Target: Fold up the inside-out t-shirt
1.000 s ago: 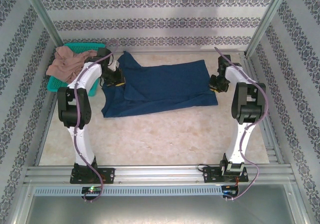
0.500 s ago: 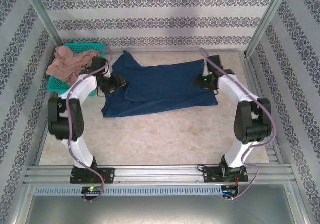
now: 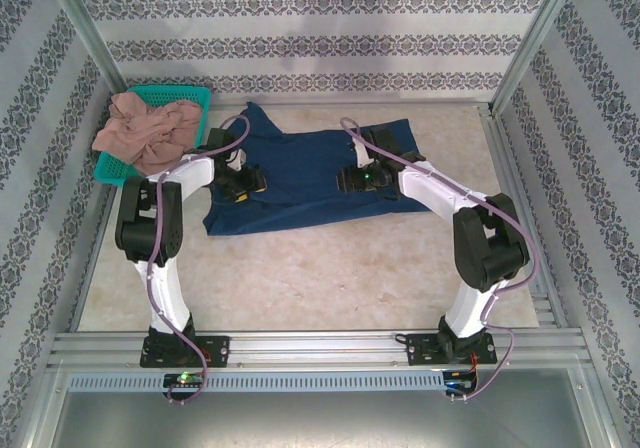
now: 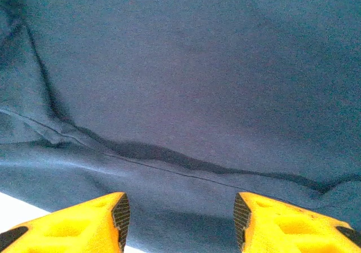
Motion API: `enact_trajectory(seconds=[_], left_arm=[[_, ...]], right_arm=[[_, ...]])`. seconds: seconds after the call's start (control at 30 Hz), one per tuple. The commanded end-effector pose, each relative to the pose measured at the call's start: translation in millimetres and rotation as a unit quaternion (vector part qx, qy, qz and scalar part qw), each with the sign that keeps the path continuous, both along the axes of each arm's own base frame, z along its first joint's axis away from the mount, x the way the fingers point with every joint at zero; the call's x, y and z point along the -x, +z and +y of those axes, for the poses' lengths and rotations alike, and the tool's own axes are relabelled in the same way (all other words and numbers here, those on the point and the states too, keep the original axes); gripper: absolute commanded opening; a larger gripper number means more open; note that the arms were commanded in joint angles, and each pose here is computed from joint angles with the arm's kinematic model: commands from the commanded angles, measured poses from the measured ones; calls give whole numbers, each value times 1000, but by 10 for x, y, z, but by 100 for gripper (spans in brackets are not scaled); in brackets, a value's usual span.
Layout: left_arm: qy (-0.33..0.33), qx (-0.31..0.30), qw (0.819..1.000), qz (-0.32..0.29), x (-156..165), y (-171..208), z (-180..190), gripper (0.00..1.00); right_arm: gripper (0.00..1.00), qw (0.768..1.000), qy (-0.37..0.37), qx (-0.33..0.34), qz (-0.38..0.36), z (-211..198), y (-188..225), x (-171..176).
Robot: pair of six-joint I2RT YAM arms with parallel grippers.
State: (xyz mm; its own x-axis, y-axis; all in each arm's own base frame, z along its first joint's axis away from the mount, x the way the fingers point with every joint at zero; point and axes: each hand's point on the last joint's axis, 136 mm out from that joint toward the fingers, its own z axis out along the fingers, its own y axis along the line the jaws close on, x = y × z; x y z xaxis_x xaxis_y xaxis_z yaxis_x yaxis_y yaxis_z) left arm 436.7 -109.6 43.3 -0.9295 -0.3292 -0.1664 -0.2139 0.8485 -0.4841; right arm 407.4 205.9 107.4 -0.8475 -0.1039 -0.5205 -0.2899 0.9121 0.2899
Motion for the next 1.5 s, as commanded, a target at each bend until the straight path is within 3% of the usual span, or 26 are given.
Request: enact_trajectory(seconds=[0.0, 0.23, 0.33, 0.43, 0.53, 0.67, 0.87, 1.0, 1.23, 1.47], left_arm=[[-21, 25, 999, -33, -144, 179, -178, 35], [-33, 69, 996, -53, -354, 370, -408, 9], [-41, 91, 993, -66, -546, 485, -596, 9], [-52, 77, 993, -70, -722, 531, -709, 17], [-48, 62, 994, -69, -813, 517, -726, 45], [-48, 4, 996, -77, -691, 566, -541, 57], [-26, -88, 992, -83, -161, 598, 20, 64], [16, -101, 993, -60, 92, 449, 447, 67], [80, -117, 989, -46, 230, 267, 924, 71], [93, -107, 989, -51, 209, 214, 951, 70]], right_arm=[[53, 1000, -16, -11, -5, -85, 95, 26], [52, 999, -40, -7, 6, -261, 12, 68], [52, 999, -47, -5, 14, -310, -23, 87], [52, 999, -50, -3, 16, -350, -20, 115], [52, 998, -54, 0, 18, -406, -33, 151], [52, 998, -55, -14, 25, -381, -60, 203], [54, 996, -17, -83, 8, 121, 35, 125], [55, 990, -3, -143, -1, 665, 79, -80], [62, 977, -46, -207, 1, 1246, -48, -533], [58, 974, -69, -214, 17, 1558, -327, -800]])
